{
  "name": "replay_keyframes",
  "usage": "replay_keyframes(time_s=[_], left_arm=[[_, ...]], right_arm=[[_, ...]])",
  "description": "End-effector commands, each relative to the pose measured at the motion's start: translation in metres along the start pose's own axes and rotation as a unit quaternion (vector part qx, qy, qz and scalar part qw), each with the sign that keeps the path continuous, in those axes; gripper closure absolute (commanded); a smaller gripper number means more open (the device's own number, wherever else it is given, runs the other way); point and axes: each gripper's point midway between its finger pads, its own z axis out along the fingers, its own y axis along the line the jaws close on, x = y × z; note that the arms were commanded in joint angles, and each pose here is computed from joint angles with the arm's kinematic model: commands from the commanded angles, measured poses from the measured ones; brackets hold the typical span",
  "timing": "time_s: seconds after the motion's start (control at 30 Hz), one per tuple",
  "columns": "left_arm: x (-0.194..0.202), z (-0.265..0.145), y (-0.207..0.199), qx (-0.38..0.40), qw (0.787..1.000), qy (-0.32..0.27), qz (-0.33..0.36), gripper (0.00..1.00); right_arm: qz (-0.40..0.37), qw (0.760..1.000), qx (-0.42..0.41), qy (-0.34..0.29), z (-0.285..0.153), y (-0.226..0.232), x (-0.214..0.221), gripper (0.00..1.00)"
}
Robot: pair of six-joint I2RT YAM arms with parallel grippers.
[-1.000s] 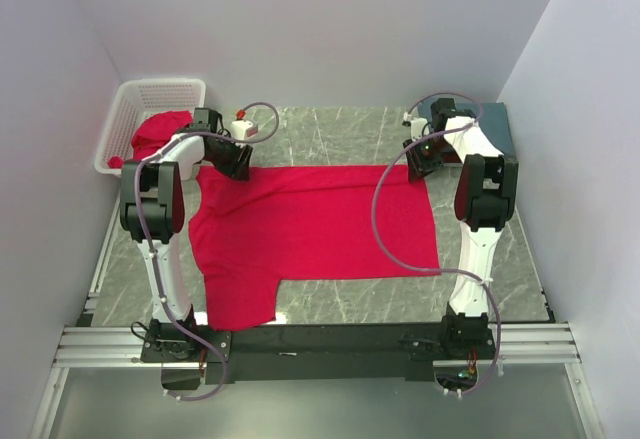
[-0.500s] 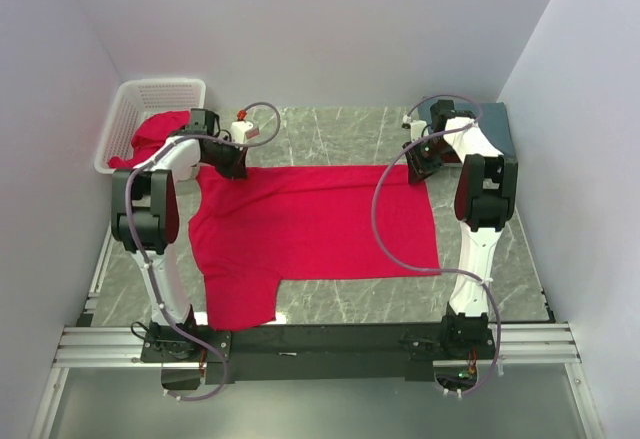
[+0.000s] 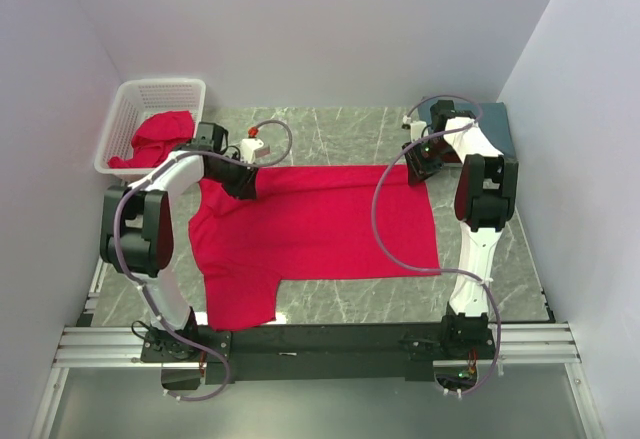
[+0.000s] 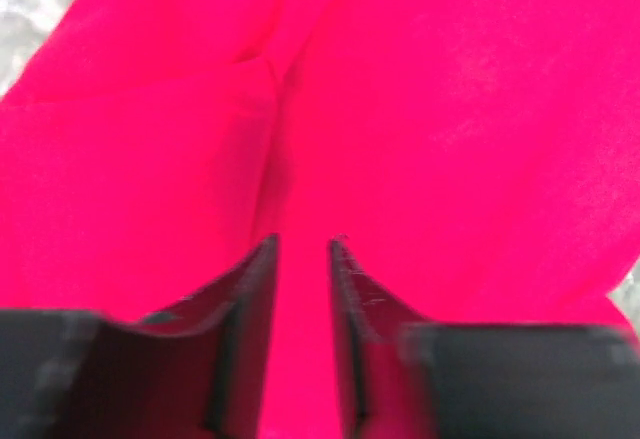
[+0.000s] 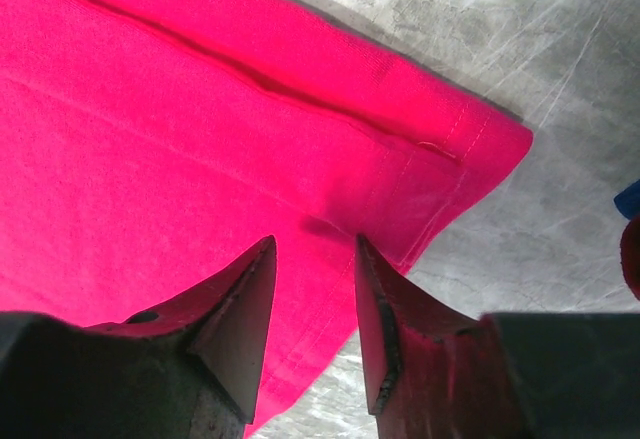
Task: Fold and stack the t-shirts
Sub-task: Fold the tshirt
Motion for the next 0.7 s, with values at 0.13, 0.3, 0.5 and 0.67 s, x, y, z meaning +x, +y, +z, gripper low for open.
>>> replay_keyframes(time_s=[0.13, 0.3, 0.5, 0.67], left_arm=[[-0.039, -0.019, 0.042, -0.042, 0.998, -0.044, -0.007, 0.59], [-0.048, -0.013, 0.066, -0.064, 0.997, -0.044, -0.023, 0.45], [-0.05, 0.002, 0.098, -0.083, 0.995, -0.041, -0.047, 0.4], [-0.052, 0.01, 0.106, -0.081, 0.994, -0.04, -0.055, 0.4]], right_arm=[[-0.019, 0.998, 0.004, -0.067, -0.043, 0.008, -0.039, 0.53], [-0.003, 0.997, 0.005, -0.08, -0.042, 0.006, -0.056, 0.48], [0.006, 0.996, 0.037, -0.087, -0.031, -0.011, -0.067, 0.42], [0.008, 0.996, 0.052, -0.076, -0.019, -0.021, -0.064, 0.41]])
